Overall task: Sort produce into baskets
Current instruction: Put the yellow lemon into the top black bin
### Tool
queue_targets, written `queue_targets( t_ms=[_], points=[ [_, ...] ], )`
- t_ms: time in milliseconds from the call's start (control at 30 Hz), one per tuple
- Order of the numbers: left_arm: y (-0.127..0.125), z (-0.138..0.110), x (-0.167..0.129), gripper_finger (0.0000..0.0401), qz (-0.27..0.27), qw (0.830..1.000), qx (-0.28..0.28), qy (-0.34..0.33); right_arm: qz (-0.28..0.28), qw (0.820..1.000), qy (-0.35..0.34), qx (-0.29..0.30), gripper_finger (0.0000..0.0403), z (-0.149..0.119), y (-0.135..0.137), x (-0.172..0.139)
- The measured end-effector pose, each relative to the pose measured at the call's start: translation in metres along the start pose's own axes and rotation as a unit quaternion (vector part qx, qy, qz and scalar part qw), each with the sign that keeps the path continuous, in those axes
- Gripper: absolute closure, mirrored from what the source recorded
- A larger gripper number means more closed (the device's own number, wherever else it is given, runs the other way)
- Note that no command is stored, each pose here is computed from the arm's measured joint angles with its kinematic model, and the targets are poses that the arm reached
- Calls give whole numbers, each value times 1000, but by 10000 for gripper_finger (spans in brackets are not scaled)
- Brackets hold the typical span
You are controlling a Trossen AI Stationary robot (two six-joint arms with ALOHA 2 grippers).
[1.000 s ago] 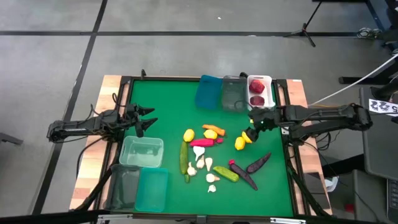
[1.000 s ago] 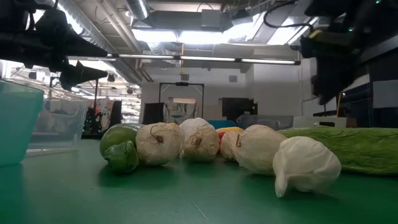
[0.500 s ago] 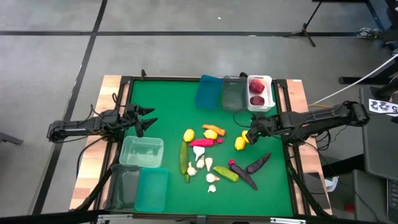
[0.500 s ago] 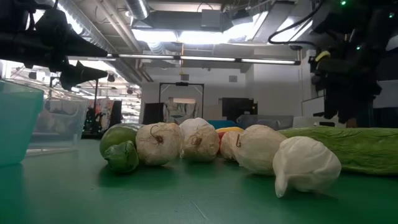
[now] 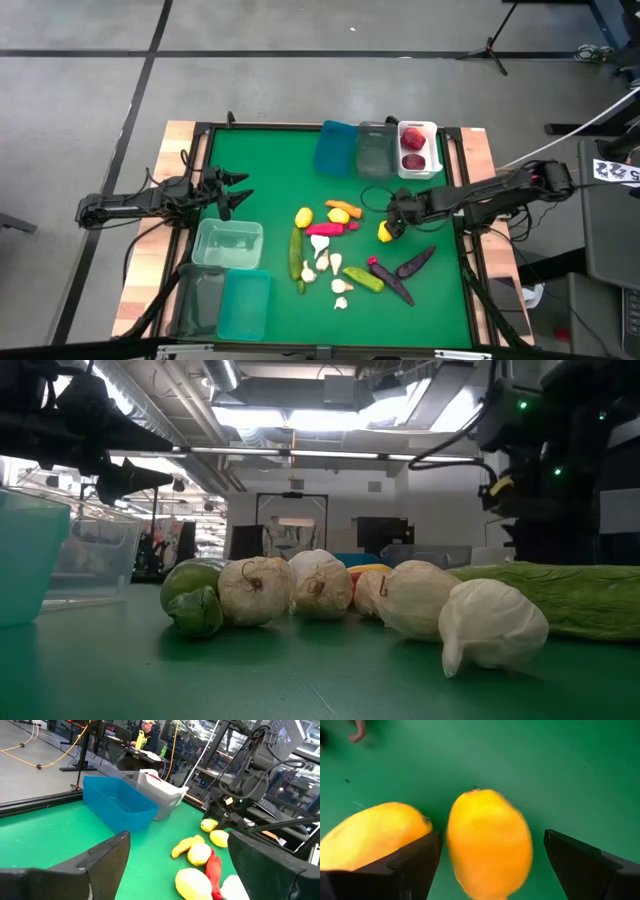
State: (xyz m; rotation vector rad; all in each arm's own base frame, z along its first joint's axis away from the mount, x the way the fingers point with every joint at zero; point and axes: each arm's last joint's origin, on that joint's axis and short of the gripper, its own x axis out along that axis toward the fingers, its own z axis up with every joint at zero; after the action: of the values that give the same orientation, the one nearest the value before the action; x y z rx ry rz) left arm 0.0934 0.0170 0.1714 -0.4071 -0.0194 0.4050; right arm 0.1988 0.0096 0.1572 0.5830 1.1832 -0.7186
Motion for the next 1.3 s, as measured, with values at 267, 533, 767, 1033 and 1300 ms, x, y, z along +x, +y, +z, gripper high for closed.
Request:
queue_targets(
  t_ms=[267,533,767,1033,1300],
  points=[
    [0,0,0,72,0,1000,0,0,-14,999,13,-30,116,-1,3,9],
    [0,0,0,72,0,1000,0,0,-6,998,6,-67,238,3,6,4],
    [0,0,0,72,0,1000,0,0,6,993,-21,-114,238,23,7,-23],
    [0,0,0,72,0,1000,0,0,-71,987,-82,-122,207,56,-25,-75],
    [0,0,0,72,0,1000,2,0,-55,986,-134,-88,227,81,-61,-95]
  ],
)
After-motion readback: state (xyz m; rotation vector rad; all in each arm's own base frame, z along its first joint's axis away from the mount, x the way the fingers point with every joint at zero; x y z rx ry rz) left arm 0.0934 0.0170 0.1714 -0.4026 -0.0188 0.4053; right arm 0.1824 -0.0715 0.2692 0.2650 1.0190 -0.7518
